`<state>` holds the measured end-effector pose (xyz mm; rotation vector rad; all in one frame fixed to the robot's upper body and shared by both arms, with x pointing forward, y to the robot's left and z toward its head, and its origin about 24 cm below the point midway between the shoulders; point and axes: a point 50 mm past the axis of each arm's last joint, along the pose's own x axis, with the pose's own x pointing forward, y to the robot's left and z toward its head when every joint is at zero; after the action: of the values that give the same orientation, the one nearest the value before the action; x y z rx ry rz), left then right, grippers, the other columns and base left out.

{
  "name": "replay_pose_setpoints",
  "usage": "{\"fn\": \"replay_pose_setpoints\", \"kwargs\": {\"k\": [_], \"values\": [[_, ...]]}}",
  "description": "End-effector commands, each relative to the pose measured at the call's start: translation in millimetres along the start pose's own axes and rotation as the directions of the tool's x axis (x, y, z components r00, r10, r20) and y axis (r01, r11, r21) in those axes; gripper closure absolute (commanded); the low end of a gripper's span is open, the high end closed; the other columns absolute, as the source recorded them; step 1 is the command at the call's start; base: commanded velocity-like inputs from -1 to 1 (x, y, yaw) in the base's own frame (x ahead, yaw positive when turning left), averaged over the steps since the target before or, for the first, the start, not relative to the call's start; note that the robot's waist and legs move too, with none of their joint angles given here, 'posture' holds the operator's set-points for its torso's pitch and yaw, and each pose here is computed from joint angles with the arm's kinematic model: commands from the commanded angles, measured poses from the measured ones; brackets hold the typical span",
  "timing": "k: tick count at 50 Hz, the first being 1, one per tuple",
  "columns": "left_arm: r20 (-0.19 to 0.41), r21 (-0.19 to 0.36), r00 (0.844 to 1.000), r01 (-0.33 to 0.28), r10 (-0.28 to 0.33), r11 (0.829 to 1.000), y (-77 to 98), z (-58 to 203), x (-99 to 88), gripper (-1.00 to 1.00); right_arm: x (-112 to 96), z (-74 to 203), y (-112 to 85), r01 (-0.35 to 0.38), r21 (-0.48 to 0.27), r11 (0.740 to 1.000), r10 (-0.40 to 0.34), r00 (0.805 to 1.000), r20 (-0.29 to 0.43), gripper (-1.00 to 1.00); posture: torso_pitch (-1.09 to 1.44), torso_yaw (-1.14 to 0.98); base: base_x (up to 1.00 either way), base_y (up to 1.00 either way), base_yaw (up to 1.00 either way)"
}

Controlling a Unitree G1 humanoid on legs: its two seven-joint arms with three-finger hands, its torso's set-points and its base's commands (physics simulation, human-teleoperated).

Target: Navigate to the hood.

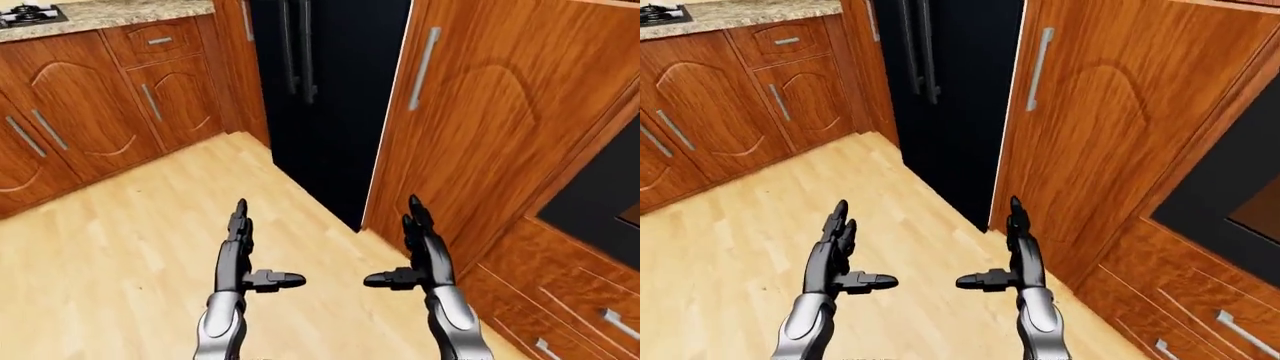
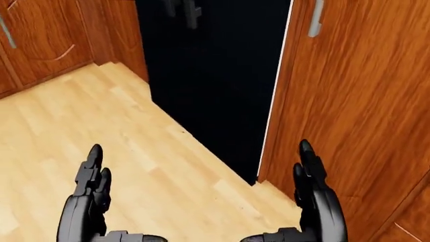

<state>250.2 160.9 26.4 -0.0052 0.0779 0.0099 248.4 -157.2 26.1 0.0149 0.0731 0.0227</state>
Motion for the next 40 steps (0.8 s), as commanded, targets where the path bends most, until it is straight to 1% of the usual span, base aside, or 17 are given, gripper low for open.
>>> {"fn": "replay_pose_setpoints", "kwargs": {"k": [1,19,40], "values": [[0.078,0.006,0.997,0.01,-0.01,1.0,-1.1,15.0,2.6,-1.0,2.5,13.4,-0.1,0.002,-0.001,1.0,-0.002,0.997,0.071,-1.0,0.0,0.0,0.0,0.0,0.46],[0.078,0.006,0.997,0.01,-0.01,1.0,-1.1,15.0,2.6,-1.0,2.4,13.4,-1.6,0.012,0.007,1.0,-0.012,0.998,0.067,-1.0,0.0,0.0,0.0,0.0,0.47],[0.078,0.006,0.997,0.01,-0.01,1.0,-1.1,15.0,2.6,-1.0,1.9,13.5,0.0,-0.001,0.0,1.0,0.001,0.998,0.069,-1.0,0.0,0.0,0.0,0.0,0.45]]}}
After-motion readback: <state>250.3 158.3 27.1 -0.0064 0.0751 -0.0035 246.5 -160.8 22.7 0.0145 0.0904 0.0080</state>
